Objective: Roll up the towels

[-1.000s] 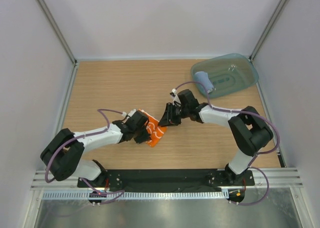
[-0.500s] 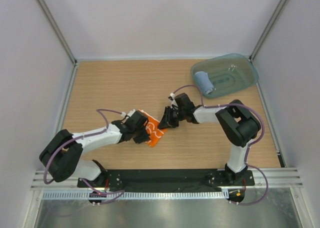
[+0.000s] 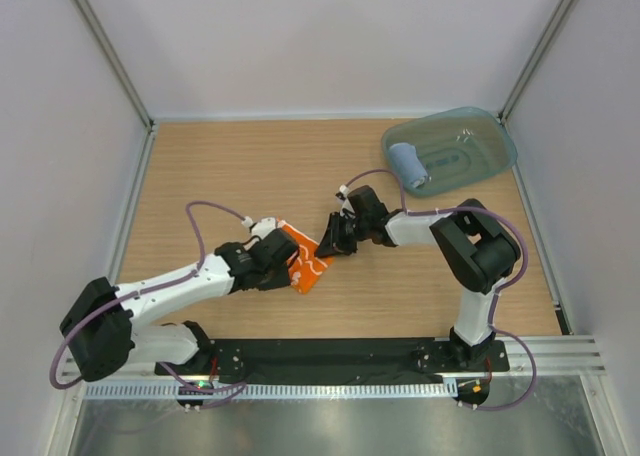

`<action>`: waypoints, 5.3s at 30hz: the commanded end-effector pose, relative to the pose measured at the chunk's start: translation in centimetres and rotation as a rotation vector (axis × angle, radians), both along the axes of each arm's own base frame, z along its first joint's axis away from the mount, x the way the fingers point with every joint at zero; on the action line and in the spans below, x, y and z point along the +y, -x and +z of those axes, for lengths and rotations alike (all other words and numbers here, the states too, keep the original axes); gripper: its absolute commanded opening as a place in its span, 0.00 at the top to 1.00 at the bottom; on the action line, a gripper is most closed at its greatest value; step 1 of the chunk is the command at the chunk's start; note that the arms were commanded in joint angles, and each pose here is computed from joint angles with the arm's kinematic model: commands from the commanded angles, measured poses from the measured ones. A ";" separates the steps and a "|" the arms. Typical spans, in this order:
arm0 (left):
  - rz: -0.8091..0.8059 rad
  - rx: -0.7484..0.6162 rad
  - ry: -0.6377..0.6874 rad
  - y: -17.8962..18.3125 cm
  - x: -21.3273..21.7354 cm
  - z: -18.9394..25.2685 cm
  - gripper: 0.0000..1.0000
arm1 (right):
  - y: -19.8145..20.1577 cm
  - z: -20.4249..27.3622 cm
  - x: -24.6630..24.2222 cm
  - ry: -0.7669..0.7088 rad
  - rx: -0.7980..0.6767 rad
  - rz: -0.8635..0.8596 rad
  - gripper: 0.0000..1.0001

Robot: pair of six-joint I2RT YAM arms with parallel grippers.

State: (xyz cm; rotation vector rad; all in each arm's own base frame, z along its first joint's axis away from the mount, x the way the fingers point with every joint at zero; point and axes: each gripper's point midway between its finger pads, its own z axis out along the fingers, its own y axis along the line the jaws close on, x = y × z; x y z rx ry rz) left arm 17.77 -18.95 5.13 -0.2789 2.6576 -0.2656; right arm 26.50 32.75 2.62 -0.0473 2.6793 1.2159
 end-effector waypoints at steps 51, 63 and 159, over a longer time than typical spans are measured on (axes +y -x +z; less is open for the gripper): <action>-0.452 -0.095 -0.153 1.2 -4.0 -4.7 0.56 | -5.4 -2.5 0.4 0.187 -0.029 0.028 0.76; -0.438 -0.054 -0.207 1.3 -3.5 -5.8 0.59 | -10.7 6.1 -3.8 0.183 -0.143 -0.054 0.71; 0.010 0.320 0.934 -3.2 -6.3 -1.3 1.00 | 0.3 2.0 1.2 -0.140 -0.127 -0.039 0.36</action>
